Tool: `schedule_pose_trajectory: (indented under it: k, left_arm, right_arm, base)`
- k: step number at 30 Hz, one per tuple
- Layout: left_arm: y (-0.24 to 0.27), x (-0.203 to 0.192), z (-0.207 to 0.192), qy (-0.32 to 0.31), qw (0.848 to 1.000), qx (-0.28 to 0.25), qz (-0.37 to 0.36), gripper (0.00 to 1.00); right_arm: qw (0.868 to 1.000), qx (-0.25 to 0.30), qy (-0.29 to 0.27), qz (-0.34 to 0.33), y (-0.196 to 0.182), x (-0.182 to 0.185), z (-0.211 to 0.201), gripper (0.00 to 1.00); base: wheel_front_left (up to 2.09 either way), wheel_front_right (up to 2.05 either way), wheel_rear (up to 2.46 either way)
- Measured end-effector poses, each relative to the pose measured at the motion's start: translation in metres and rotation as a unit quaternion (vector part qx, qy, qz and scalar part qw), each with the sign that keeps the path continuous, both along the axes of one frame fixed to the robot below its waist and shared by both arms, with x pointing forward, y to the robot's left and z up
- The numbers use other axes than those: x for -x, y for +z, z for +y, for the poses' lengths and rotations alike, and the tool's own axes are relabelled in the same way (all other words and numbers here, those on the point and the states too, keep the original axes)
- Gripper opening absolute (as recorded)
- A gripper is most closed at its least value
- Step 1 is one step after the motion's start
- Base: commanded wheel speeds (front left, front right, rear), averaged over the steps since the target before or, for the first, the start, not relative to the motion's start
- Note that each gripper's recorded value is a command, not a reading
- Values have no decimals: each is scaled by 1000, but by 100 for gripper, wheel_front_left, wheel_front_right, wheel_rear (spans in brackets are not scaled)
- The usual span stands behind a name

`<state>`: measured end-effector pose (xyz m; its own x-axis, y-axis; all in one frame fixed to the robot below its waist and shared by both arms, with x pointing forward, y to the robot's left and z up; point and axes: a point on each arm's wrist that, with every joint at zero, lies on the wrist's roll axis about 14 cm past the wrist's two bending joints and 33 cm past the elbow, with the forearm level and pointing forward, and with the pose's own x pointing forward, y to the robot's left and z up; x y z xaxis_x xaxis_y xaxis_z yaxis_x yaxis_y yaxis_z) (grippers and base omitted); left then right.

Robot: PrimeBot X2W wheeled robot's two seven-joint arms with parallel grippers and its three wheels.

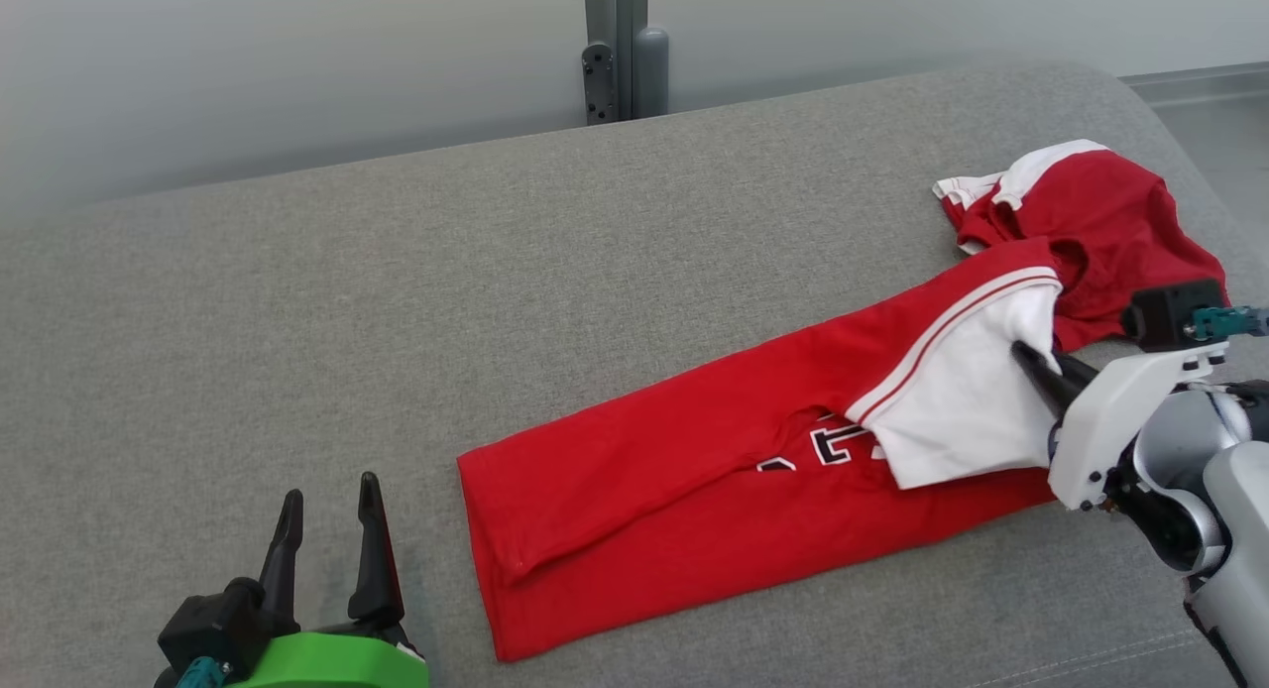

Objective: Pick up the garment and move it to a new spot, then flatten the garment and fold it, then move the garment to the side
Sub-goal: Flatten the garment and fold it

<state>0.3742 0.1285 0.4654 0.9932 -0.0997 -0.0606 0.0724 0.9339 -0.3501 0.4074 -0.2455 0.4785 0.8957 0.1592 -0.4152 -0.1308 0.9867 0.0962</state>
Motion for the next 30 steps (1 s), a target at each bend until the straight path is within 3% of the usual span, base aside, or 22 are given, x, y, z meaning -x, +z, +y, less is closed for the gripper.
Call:
schedule_pose_trajectory:
  k: [7,14,22,30]
  left_arm:
    - [2,0,-3,-6,1000,-1,-4,100]
    - [5,6,6,7,1000,-2,-9,100]
    - [10,16,16,22,1000,0,-16,100]
    - [9,26,25,38,999,2,-14,100]
  right_arm:
    - [995,-51,81,-23,25,6,65,0]
    - [979,-119,160,-36,44,13,140,0]
    - [956,-174,235,3,32,34,226,0]
    - [948,-190,252,38,8,35,273,0]
  base:
    - [0,0,0]
    - [0,0,0]
    - [0,0,0]
    - [0,0,0]
